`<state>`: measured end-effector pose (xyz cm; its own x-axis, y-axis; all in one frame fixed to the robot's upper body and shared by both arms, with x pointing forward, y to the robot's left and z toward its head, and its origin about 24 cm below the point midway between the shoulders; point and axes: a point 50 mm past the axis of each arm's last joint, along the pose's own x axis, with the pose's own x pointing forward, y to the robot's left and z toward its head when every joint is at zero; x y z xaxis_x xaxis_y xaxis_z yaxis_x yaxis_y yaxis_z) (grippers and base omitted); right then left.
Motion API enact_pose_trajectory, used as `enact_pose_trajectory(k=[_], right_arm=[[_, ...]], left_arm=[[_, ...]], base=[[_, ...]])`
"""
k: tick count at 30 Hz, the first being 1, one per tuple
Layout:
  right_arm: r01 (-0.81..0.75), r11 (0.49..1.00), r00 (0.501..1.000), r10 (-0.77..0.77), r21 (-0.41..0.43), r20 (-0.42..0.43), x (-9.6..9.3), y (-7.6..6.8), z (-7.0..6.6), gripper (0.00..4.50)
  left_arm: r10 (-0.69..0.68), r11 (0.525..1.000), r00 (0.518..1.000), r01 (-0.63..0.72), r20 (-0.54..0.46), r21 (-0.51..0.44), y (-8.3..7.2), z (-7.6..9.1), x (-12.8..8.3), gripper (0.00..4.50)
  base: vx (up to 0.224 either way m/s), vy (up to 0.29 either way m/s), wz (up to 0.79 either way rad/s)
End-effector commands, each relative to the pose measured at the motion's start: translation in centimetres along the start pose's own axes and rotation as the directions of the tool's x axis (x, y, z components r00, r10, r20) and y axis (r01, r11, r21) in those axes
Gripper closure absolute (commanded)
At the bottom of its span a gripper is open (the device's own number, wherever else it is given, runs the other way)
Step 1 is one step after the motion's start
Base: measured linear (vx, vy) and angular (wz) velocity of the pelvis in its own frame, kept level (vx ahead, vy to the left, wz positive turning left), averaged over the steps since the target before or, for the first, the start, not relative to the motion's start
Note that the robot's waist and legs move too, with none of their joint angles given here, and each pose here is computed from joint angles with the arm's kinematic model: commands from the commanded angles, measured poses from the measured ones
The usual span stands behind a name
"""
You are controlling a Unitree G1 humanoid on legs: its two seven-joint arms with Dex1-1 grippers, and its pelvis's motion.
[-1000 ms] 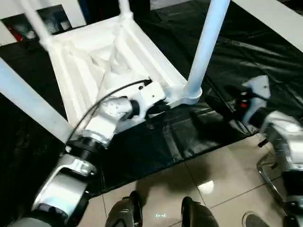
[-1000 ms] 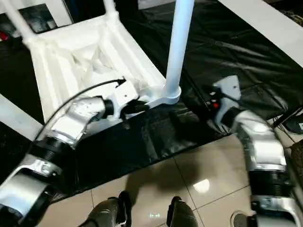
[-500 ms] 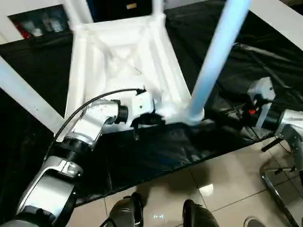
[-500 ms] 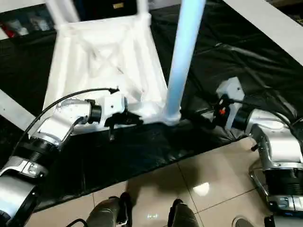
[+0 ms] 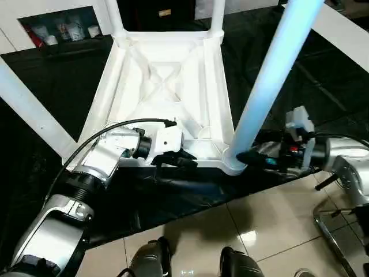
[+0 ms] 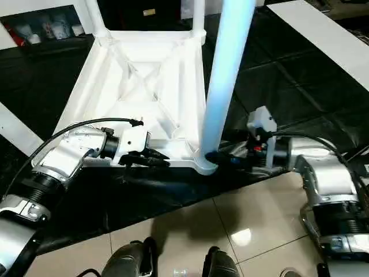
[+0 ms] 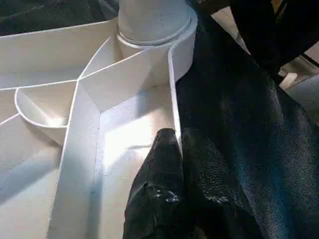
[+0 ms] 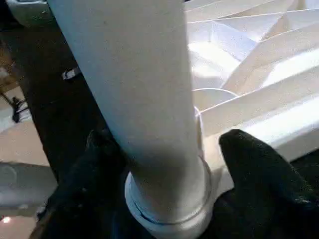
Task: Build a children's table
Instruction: Rotate leg to tighten
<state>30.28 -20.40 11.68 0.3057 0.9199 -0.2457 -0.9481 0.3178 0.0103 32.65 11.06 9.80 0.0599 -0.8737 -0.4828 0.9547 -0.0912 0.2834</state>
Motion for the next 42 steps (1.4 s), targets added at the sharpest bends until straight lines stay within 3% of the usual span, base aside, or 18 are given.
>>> enact_pose_trajectory(k=[1,9,10,17,20,23,25,26,32,33,34,38,40,42], right_arm=[[0.011,1.0,1.0,-0.011,-0.021,0.01,0.1,-0.4,0.5,1.53],[-0.031,0.999,0.999,0.031,-0.007,0.03,1.2,-0.5,0.6,2.08],[-0.04,0.999,0.999,0.04,-0.005,0.033,1.3,-0.5,0.6,2.33],[-0.067,0.997,0.996,0.066,0.029,0.052,1.7,0.3,0.3,2.49],[-0.019,0.999,0.999,0.017,0.042,0.04,2.5,0.5,0.0,2.5],[0.133,0.989,0.991,-0.134,0.071,0.006,4.5,0.0,0.2,2.51],[0.301,0.945,0.953,-0.302,0.127,-0.018,6.4,-1.0,0.3,2.52],[0.311,0.941,0.95,-0.311,0.13,-0.02,6.5,-1.1,0.3,2.53],[0.607,0.765,0.792,-0.603,0.216,-0.089,8.6,-3.1,-0.3,2.55],[0.716,0.662,0.692,-0.716,0.224,-0.095,9.0,-4.0,-0.1,2.55],[0.742,0.63,0.661,-0.744,0.229,-0.094,9.0,-4.2,0.0,2.55],[0.747,0.601,0.64,-0.767,0.284,-0.059,9.5,-4.4,0.6,2.55],[0.745,0.597,0.634,-0.772,0.297,-0.04,9.3,-4.5,0.8,2.01],[0.739,0.601,0.635,-0.772,0.304,-0.018,9.1,-4.6,1.0,1.81]], left_arm=[[-0.132,0.991,0.991,0.133,-0.016,0.029,-1.4,-0.1,1.3,4.5],[-0.135,0.99,0.991,0.136,-0.025,0.031,-1.4,-0.2,1.3,4.5],[-0.134,0.99,0.991,0.135,-0.026,0.03,-1.4,-0.2,1.3,4.5],[-0.091,0.996,0.996,0.09,-0.022,-0.008,-1.3,-0.5,1.4,4.5],[-0.03,0.998,0.999,0.03,-0.011,-0.053,-1.1,-0.4,1.9,4.5],[0.088,0.987,0.996,-0.084,0.018,-0.139,-0.1,0.4,2.9,4.5],[0.168,0.969,0.986,-0.16,0.024,-0.188,0.7,1.4,4.0,4.5],[0.172,0.968,0.985,-0.165,0.024,-0.191,0.7,1.5,4.0,4.5],[0.328,0.916,0.945,-0.322,-0.017,-0.238,2.2,3.1,5.8,4.5],[0.387,0.887,0.922,-0.376,-0.013,-0.267,2.7,4.1,6.4,4.5],[0.4,0.88,0.917,-0.386,-0.006,-0.275,2.8,4.4,6.5,4.5],[0.42,0.873,0.907,-0.41,-0.02,-0.264,3.0,5.0,6.9,4.5],[0.429,0.868,0.903,-0.422,-0.032,-0.263,3.1,4.8,6.6,4.5],[0.436,0.864,0.899,-0.431,-0.041,-0.26,3.2,4.6,6.4,4.5]], base=[[0.0,0.0,0.0],[0.0,0.0,0.0],[0.0,0.0,0.0],[0.0,0.0,0.0],[0.0,0.0,0.0],[0.0,0.0,0.0],[0.0,0.0,0.0],[-0.056,0.018,-0.1],[-0.018,0.007,-0.04],[0.0,0.0,0.0],[0.0,0.0,0.0],[0.0,0.0,0.0],[0.0,0.0,0.0],[0.0,0.0,0.0]])
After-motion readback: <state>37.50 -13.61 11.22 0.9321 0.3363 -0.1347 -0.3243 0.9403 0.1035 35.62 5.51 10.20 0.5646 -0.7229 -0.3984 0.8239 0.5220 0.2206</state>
